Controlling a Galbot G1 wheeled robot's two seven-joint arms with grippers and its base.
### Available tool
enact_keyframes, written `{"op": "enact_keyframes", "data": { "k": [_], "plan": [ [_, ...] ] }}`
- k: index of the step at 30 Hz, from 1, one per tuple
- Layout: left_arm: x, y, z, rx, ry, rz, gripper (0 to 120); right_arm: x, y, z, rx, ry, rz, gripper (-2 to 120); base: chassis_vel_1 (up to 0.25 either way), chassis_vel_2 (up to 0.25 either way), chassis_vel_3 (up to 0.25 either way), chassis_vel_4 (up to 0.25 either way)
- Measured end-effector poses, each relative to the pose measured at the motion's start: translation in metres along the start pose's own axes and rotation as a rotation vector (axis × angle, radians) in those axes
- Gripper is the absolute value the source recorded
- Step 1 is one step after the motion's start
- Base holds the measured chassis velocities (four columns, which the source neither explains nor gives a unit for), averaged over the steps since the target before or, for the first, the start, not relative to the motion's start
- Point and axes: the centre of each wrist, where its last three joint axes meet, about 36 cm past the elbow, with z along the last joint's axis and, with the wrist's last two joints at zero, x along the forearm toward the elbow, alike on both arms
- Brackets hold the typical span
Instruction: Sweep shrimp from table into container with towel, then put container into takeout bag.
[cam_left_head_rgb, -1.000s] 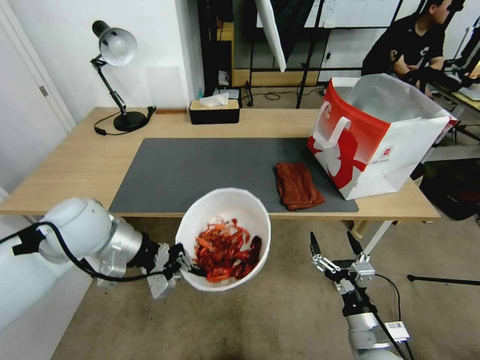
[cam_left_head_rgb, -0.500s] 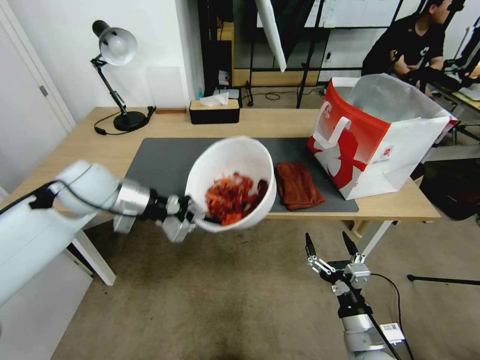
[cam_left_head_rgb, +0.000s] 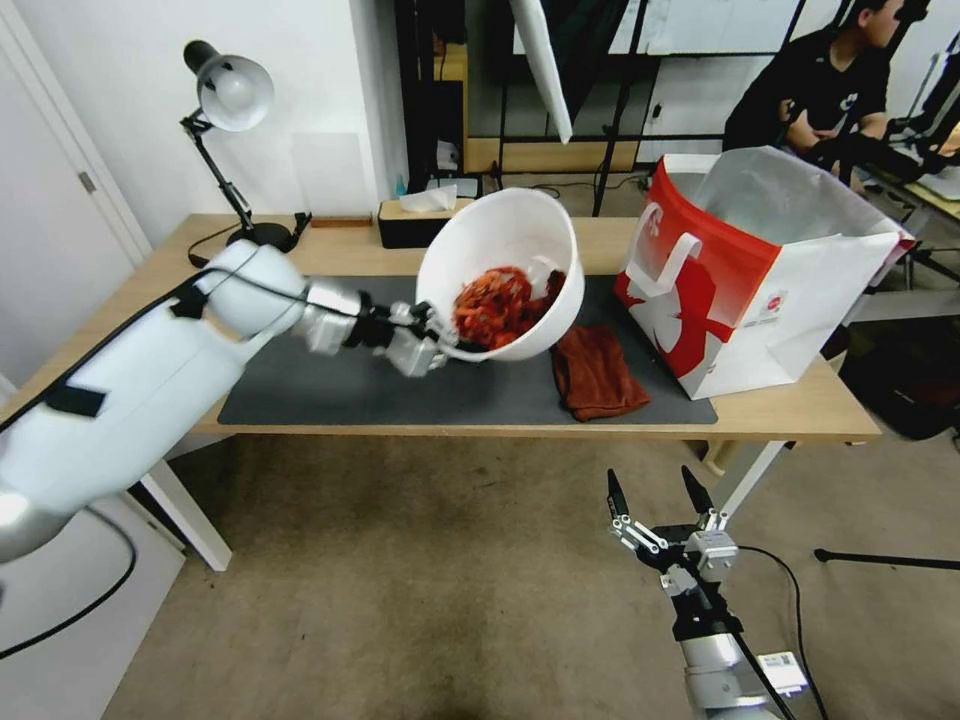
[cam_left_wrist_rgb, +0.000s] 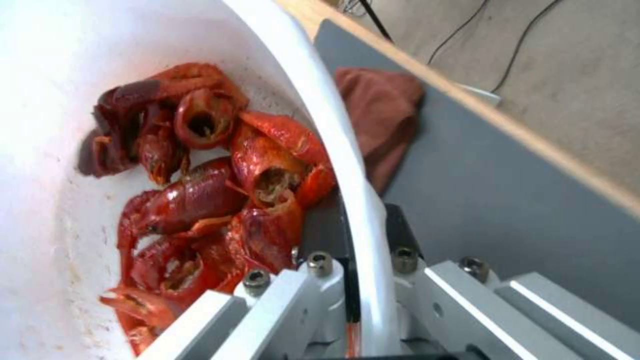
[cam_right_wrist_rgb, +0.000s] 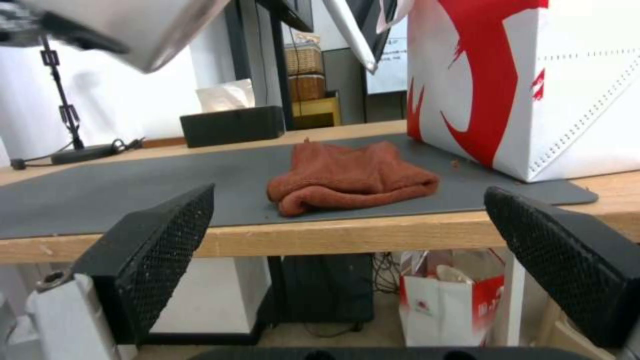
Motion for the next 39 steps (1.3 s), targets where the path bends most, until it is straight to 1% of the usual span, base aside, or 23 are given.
{"op": "enact_keyframes", "data": {
  "k": [1,3,5,6,7,8,10,11,12,13,16,17,20,21,24,25,28,29,32,33,37,38,39],
  "plan": [
    [0.000,0.000,0.000,0.000,0.000,0.000,0,0.000,0.000,0.000,0.000,0.000,0.000,100,0.000,0.000,0.000,0.000],
    [-0.014,0.016,0.012,-0.001,-0.001,0.005,0,0.000,-0.001,0.001,0.001,-0.001,0.003,100,0.000,0.000,0.000,0.000],
    [-0.017,0.019,0.014,-0.001,-0.001,0.007,0,0.000,-0.001,0.001,0.001,-0.002,0.004,100,0.000,0.000,0.000,0.000],
    [-0.026,0.032,0.019,-0.006,-0.002,0.003,0,0.001,-0.002,0.002,0.001,-0.004,0.006,100,0.000,0.000,0.000,0.000],
    [-0.031,0.040,0.020,-0.014,-0.003,-0.001,0,0.001,-0.003,0.002,0.001,-0.004,0.008,100,0.000,0.000,0.000,0.000],
    [-0.031,0.040,0.020,-0.014,-0.003,-0.001,0,0.001,-0.003,0.002,0.001,-0.004,0.008,100,0.000,0.000,0.000,0.000],
    [-0.044,0.059,0.021,-0.036,-0.010,-0.015,0,0.002,-0.003,0.002,0.001,-0.005,0.011,100,0.000,0.000,0.000,0.000],
    [-0.049,0.067,0.021,-0.048,-0.014,-0.023,0,0.003,-0.003,0.003,0.000,-0.005,0.012,100,0.000,0.000,0.000,0.000],
    [-0.049,0.067,0.021,-0.048,-0.014,-0.023,0,0.003,-0.003,0.003,0.000,-0.005,0.012,100,0.000,0.000,0.000,0.000],
    [-0.055,0.078,0.022,-0.064,-0.015,-0.038,0,0.003,-0.002,0.003,-0.002,-0.006,0.013,100,0.000,0.000,0.000,0.000],
    [-0.059,0.100,0.026,-0.076,-0.003,-0.083,0,0.005,0.000,0.004,-0.006,-0.006,0.011,100,0.000,0.000,0.000,0.000],
    [-0.059,0.100,0.026,-0.076,-0.003,-0.083,0,0.005,0.000,0.004,-0.006,-0.006,0.011,100,0.000,0.000,0.000,0.000],
    [-0.061,0.118,0.028,-0.088,0.010,-0.106,0,0.005,0.000,0.004,-0.005,-0.005,0.009,100,0.000,0.000,0.000,0.000],
    [-0.061,0.118,0.028,-0.088,0.010,-0.106,0,0.005,0.000,0.004,-0.005,-0.005,0.009,100,0.000,0.000,0.000,0.000],
    [-0.066,0.135,0.026,-0.108,0.016,-0.124,0,0.005,-0.001,0.004,-0.004,-0.005,0.009,100,0.000,0.000,0.000,0.000],
    [-0.066,0.135,0.026,-0.108,0.016,-0.124,0,0.005,-0.001,0.004,-0.004,-0.005,0.009,100,0.000,0.000,0.000,0.000],
    [-0.073,0.158,0.025,-0.119,0.013,-0.167,0,0.004,-0.001,0.004,-0.003,-0.009,0.008,100,0.000,0.000,0.000,0.000],
    [-0.073,0.158,0.025,-0.119,0.013,-0.167,0,0.004,-0.001,0.004,-0.003,-0.009,0.008,100,0.000,0.000,0.000,0.000],
    [-0.084,0.178,0.018,-0.133,0.004,-0.192,0,0.003,-0.001,0.003,-0.003,-0.010,0.009,100,0.000,0.000,0.000,0.000],
    [-0.084,0.178,0.018,-0.133,0.004,-0.192,0,0.003,-0.001,0.003,-0.003,-0.010,0.009,100,0.000,0.000,0.000,0.000],
    [-0.106,0.202,0.002,-0.154,-0.027,-0.212,0,0.003,-0.001,0.003,-0.002,-0.012,0.011,100,0.000,0.000,0.000,0.000],
    [-0.106,0.202,0.002,-0.154,-0.027,-0.212,0,0.003,-0.001,0.003,-0.002,-0.012,0.011,100,0.000,0.000,0.000,0.000],
    [-0.115,0.209,-0.005,-0.161,-0.041,-0.217,0,0.002,-0.002,0.003,-0.002,-0.013,0.011,100,0.000,0.000,0.000,0.000]
  ]
}}
